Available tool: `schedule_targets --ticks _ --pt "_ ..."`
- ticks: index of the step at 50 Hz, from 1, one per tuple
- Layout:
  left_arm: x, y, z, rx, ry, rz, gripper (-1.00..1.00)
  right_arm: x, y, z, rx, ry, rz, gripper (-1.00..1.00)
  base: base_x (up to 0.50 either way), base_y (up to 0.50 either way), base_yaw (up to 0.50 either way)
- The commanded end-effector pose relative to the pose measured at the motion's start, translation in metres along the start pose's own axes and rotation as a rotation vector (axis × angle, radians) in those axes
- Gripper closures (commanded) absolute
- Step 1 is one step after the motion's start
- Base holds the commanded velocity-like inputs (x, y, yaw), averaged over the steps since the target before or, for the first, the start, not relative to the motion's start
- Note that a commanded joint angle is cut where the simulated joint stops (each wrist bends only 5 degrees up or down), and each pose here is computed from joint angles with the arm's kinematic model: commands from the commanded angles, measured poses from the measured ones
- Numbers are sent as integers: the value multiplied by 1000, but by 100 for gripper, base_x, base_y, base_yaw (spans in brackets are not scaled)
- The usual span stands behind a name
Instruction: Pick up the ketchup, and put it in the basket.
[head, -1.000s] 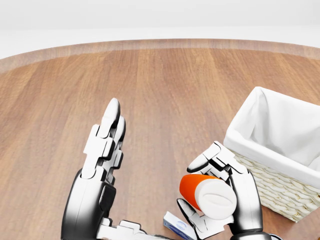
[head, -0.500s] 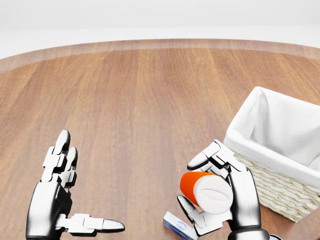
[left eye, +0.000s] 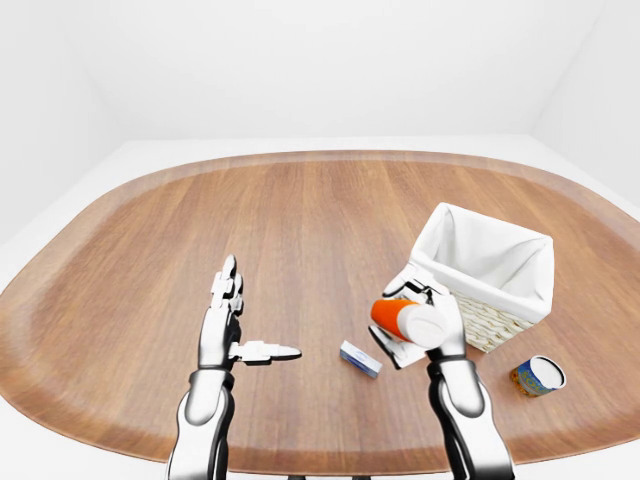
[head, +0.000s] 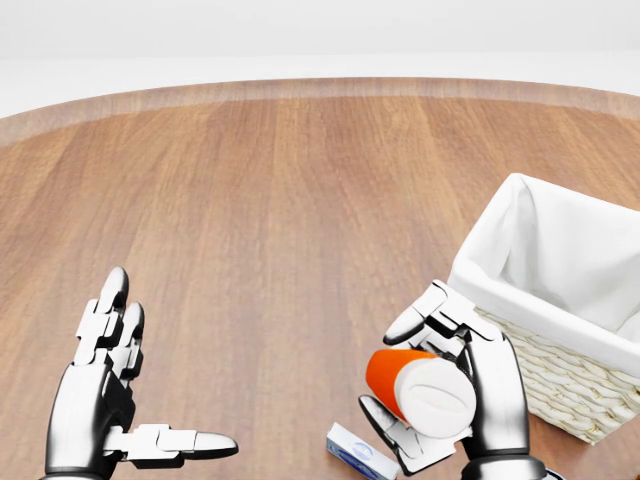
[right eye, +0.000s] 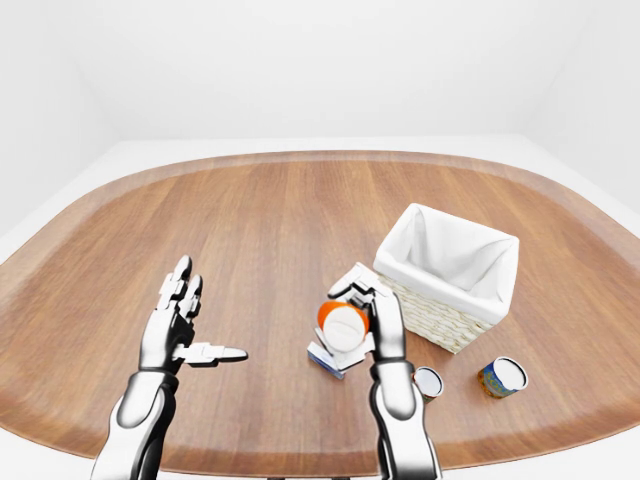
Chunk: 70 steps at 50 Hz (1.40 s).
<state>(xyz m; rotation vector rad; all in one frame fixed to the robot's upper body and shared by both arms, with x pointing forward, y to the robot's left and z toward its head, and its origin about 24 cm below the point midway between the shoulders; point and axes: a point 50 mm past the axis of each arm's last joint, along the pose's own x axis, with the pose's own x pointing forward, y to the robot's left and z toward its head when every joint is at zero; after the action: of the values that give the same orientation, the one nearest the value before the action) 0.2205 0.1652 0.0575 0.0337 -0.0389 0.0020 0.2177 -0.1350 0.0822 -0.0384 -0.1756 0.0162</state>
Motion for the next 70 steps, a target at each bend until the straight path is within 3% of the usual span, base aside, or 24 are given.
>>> schedule_targets --ticks 1,9,20,31,48,70 --pt "1 0 -2 1 9 0 -100 1 -7 2 -61 1 -53 100 0 0 0" --pt "2 0 -3 3 11 1 -100 3 -15 19 -144 -33 -74 100 0 0 0" --pt "2 3 -1 4 7 7 -100 5 -21 54 -267 -184 -72 100 0 0 0" --pt "3 4 -1 10 7 14 -100 10 -29 69 -351 -245 -81 100 0 0 0" --pt "2 5 1 10 1 18 -100 27 -46 123 -665 -435 -84 100 0 0 0" --pt "1 6 1 8 -2 21 -100 64 -65 150 -1063 -378 -62 100 0 0 0"
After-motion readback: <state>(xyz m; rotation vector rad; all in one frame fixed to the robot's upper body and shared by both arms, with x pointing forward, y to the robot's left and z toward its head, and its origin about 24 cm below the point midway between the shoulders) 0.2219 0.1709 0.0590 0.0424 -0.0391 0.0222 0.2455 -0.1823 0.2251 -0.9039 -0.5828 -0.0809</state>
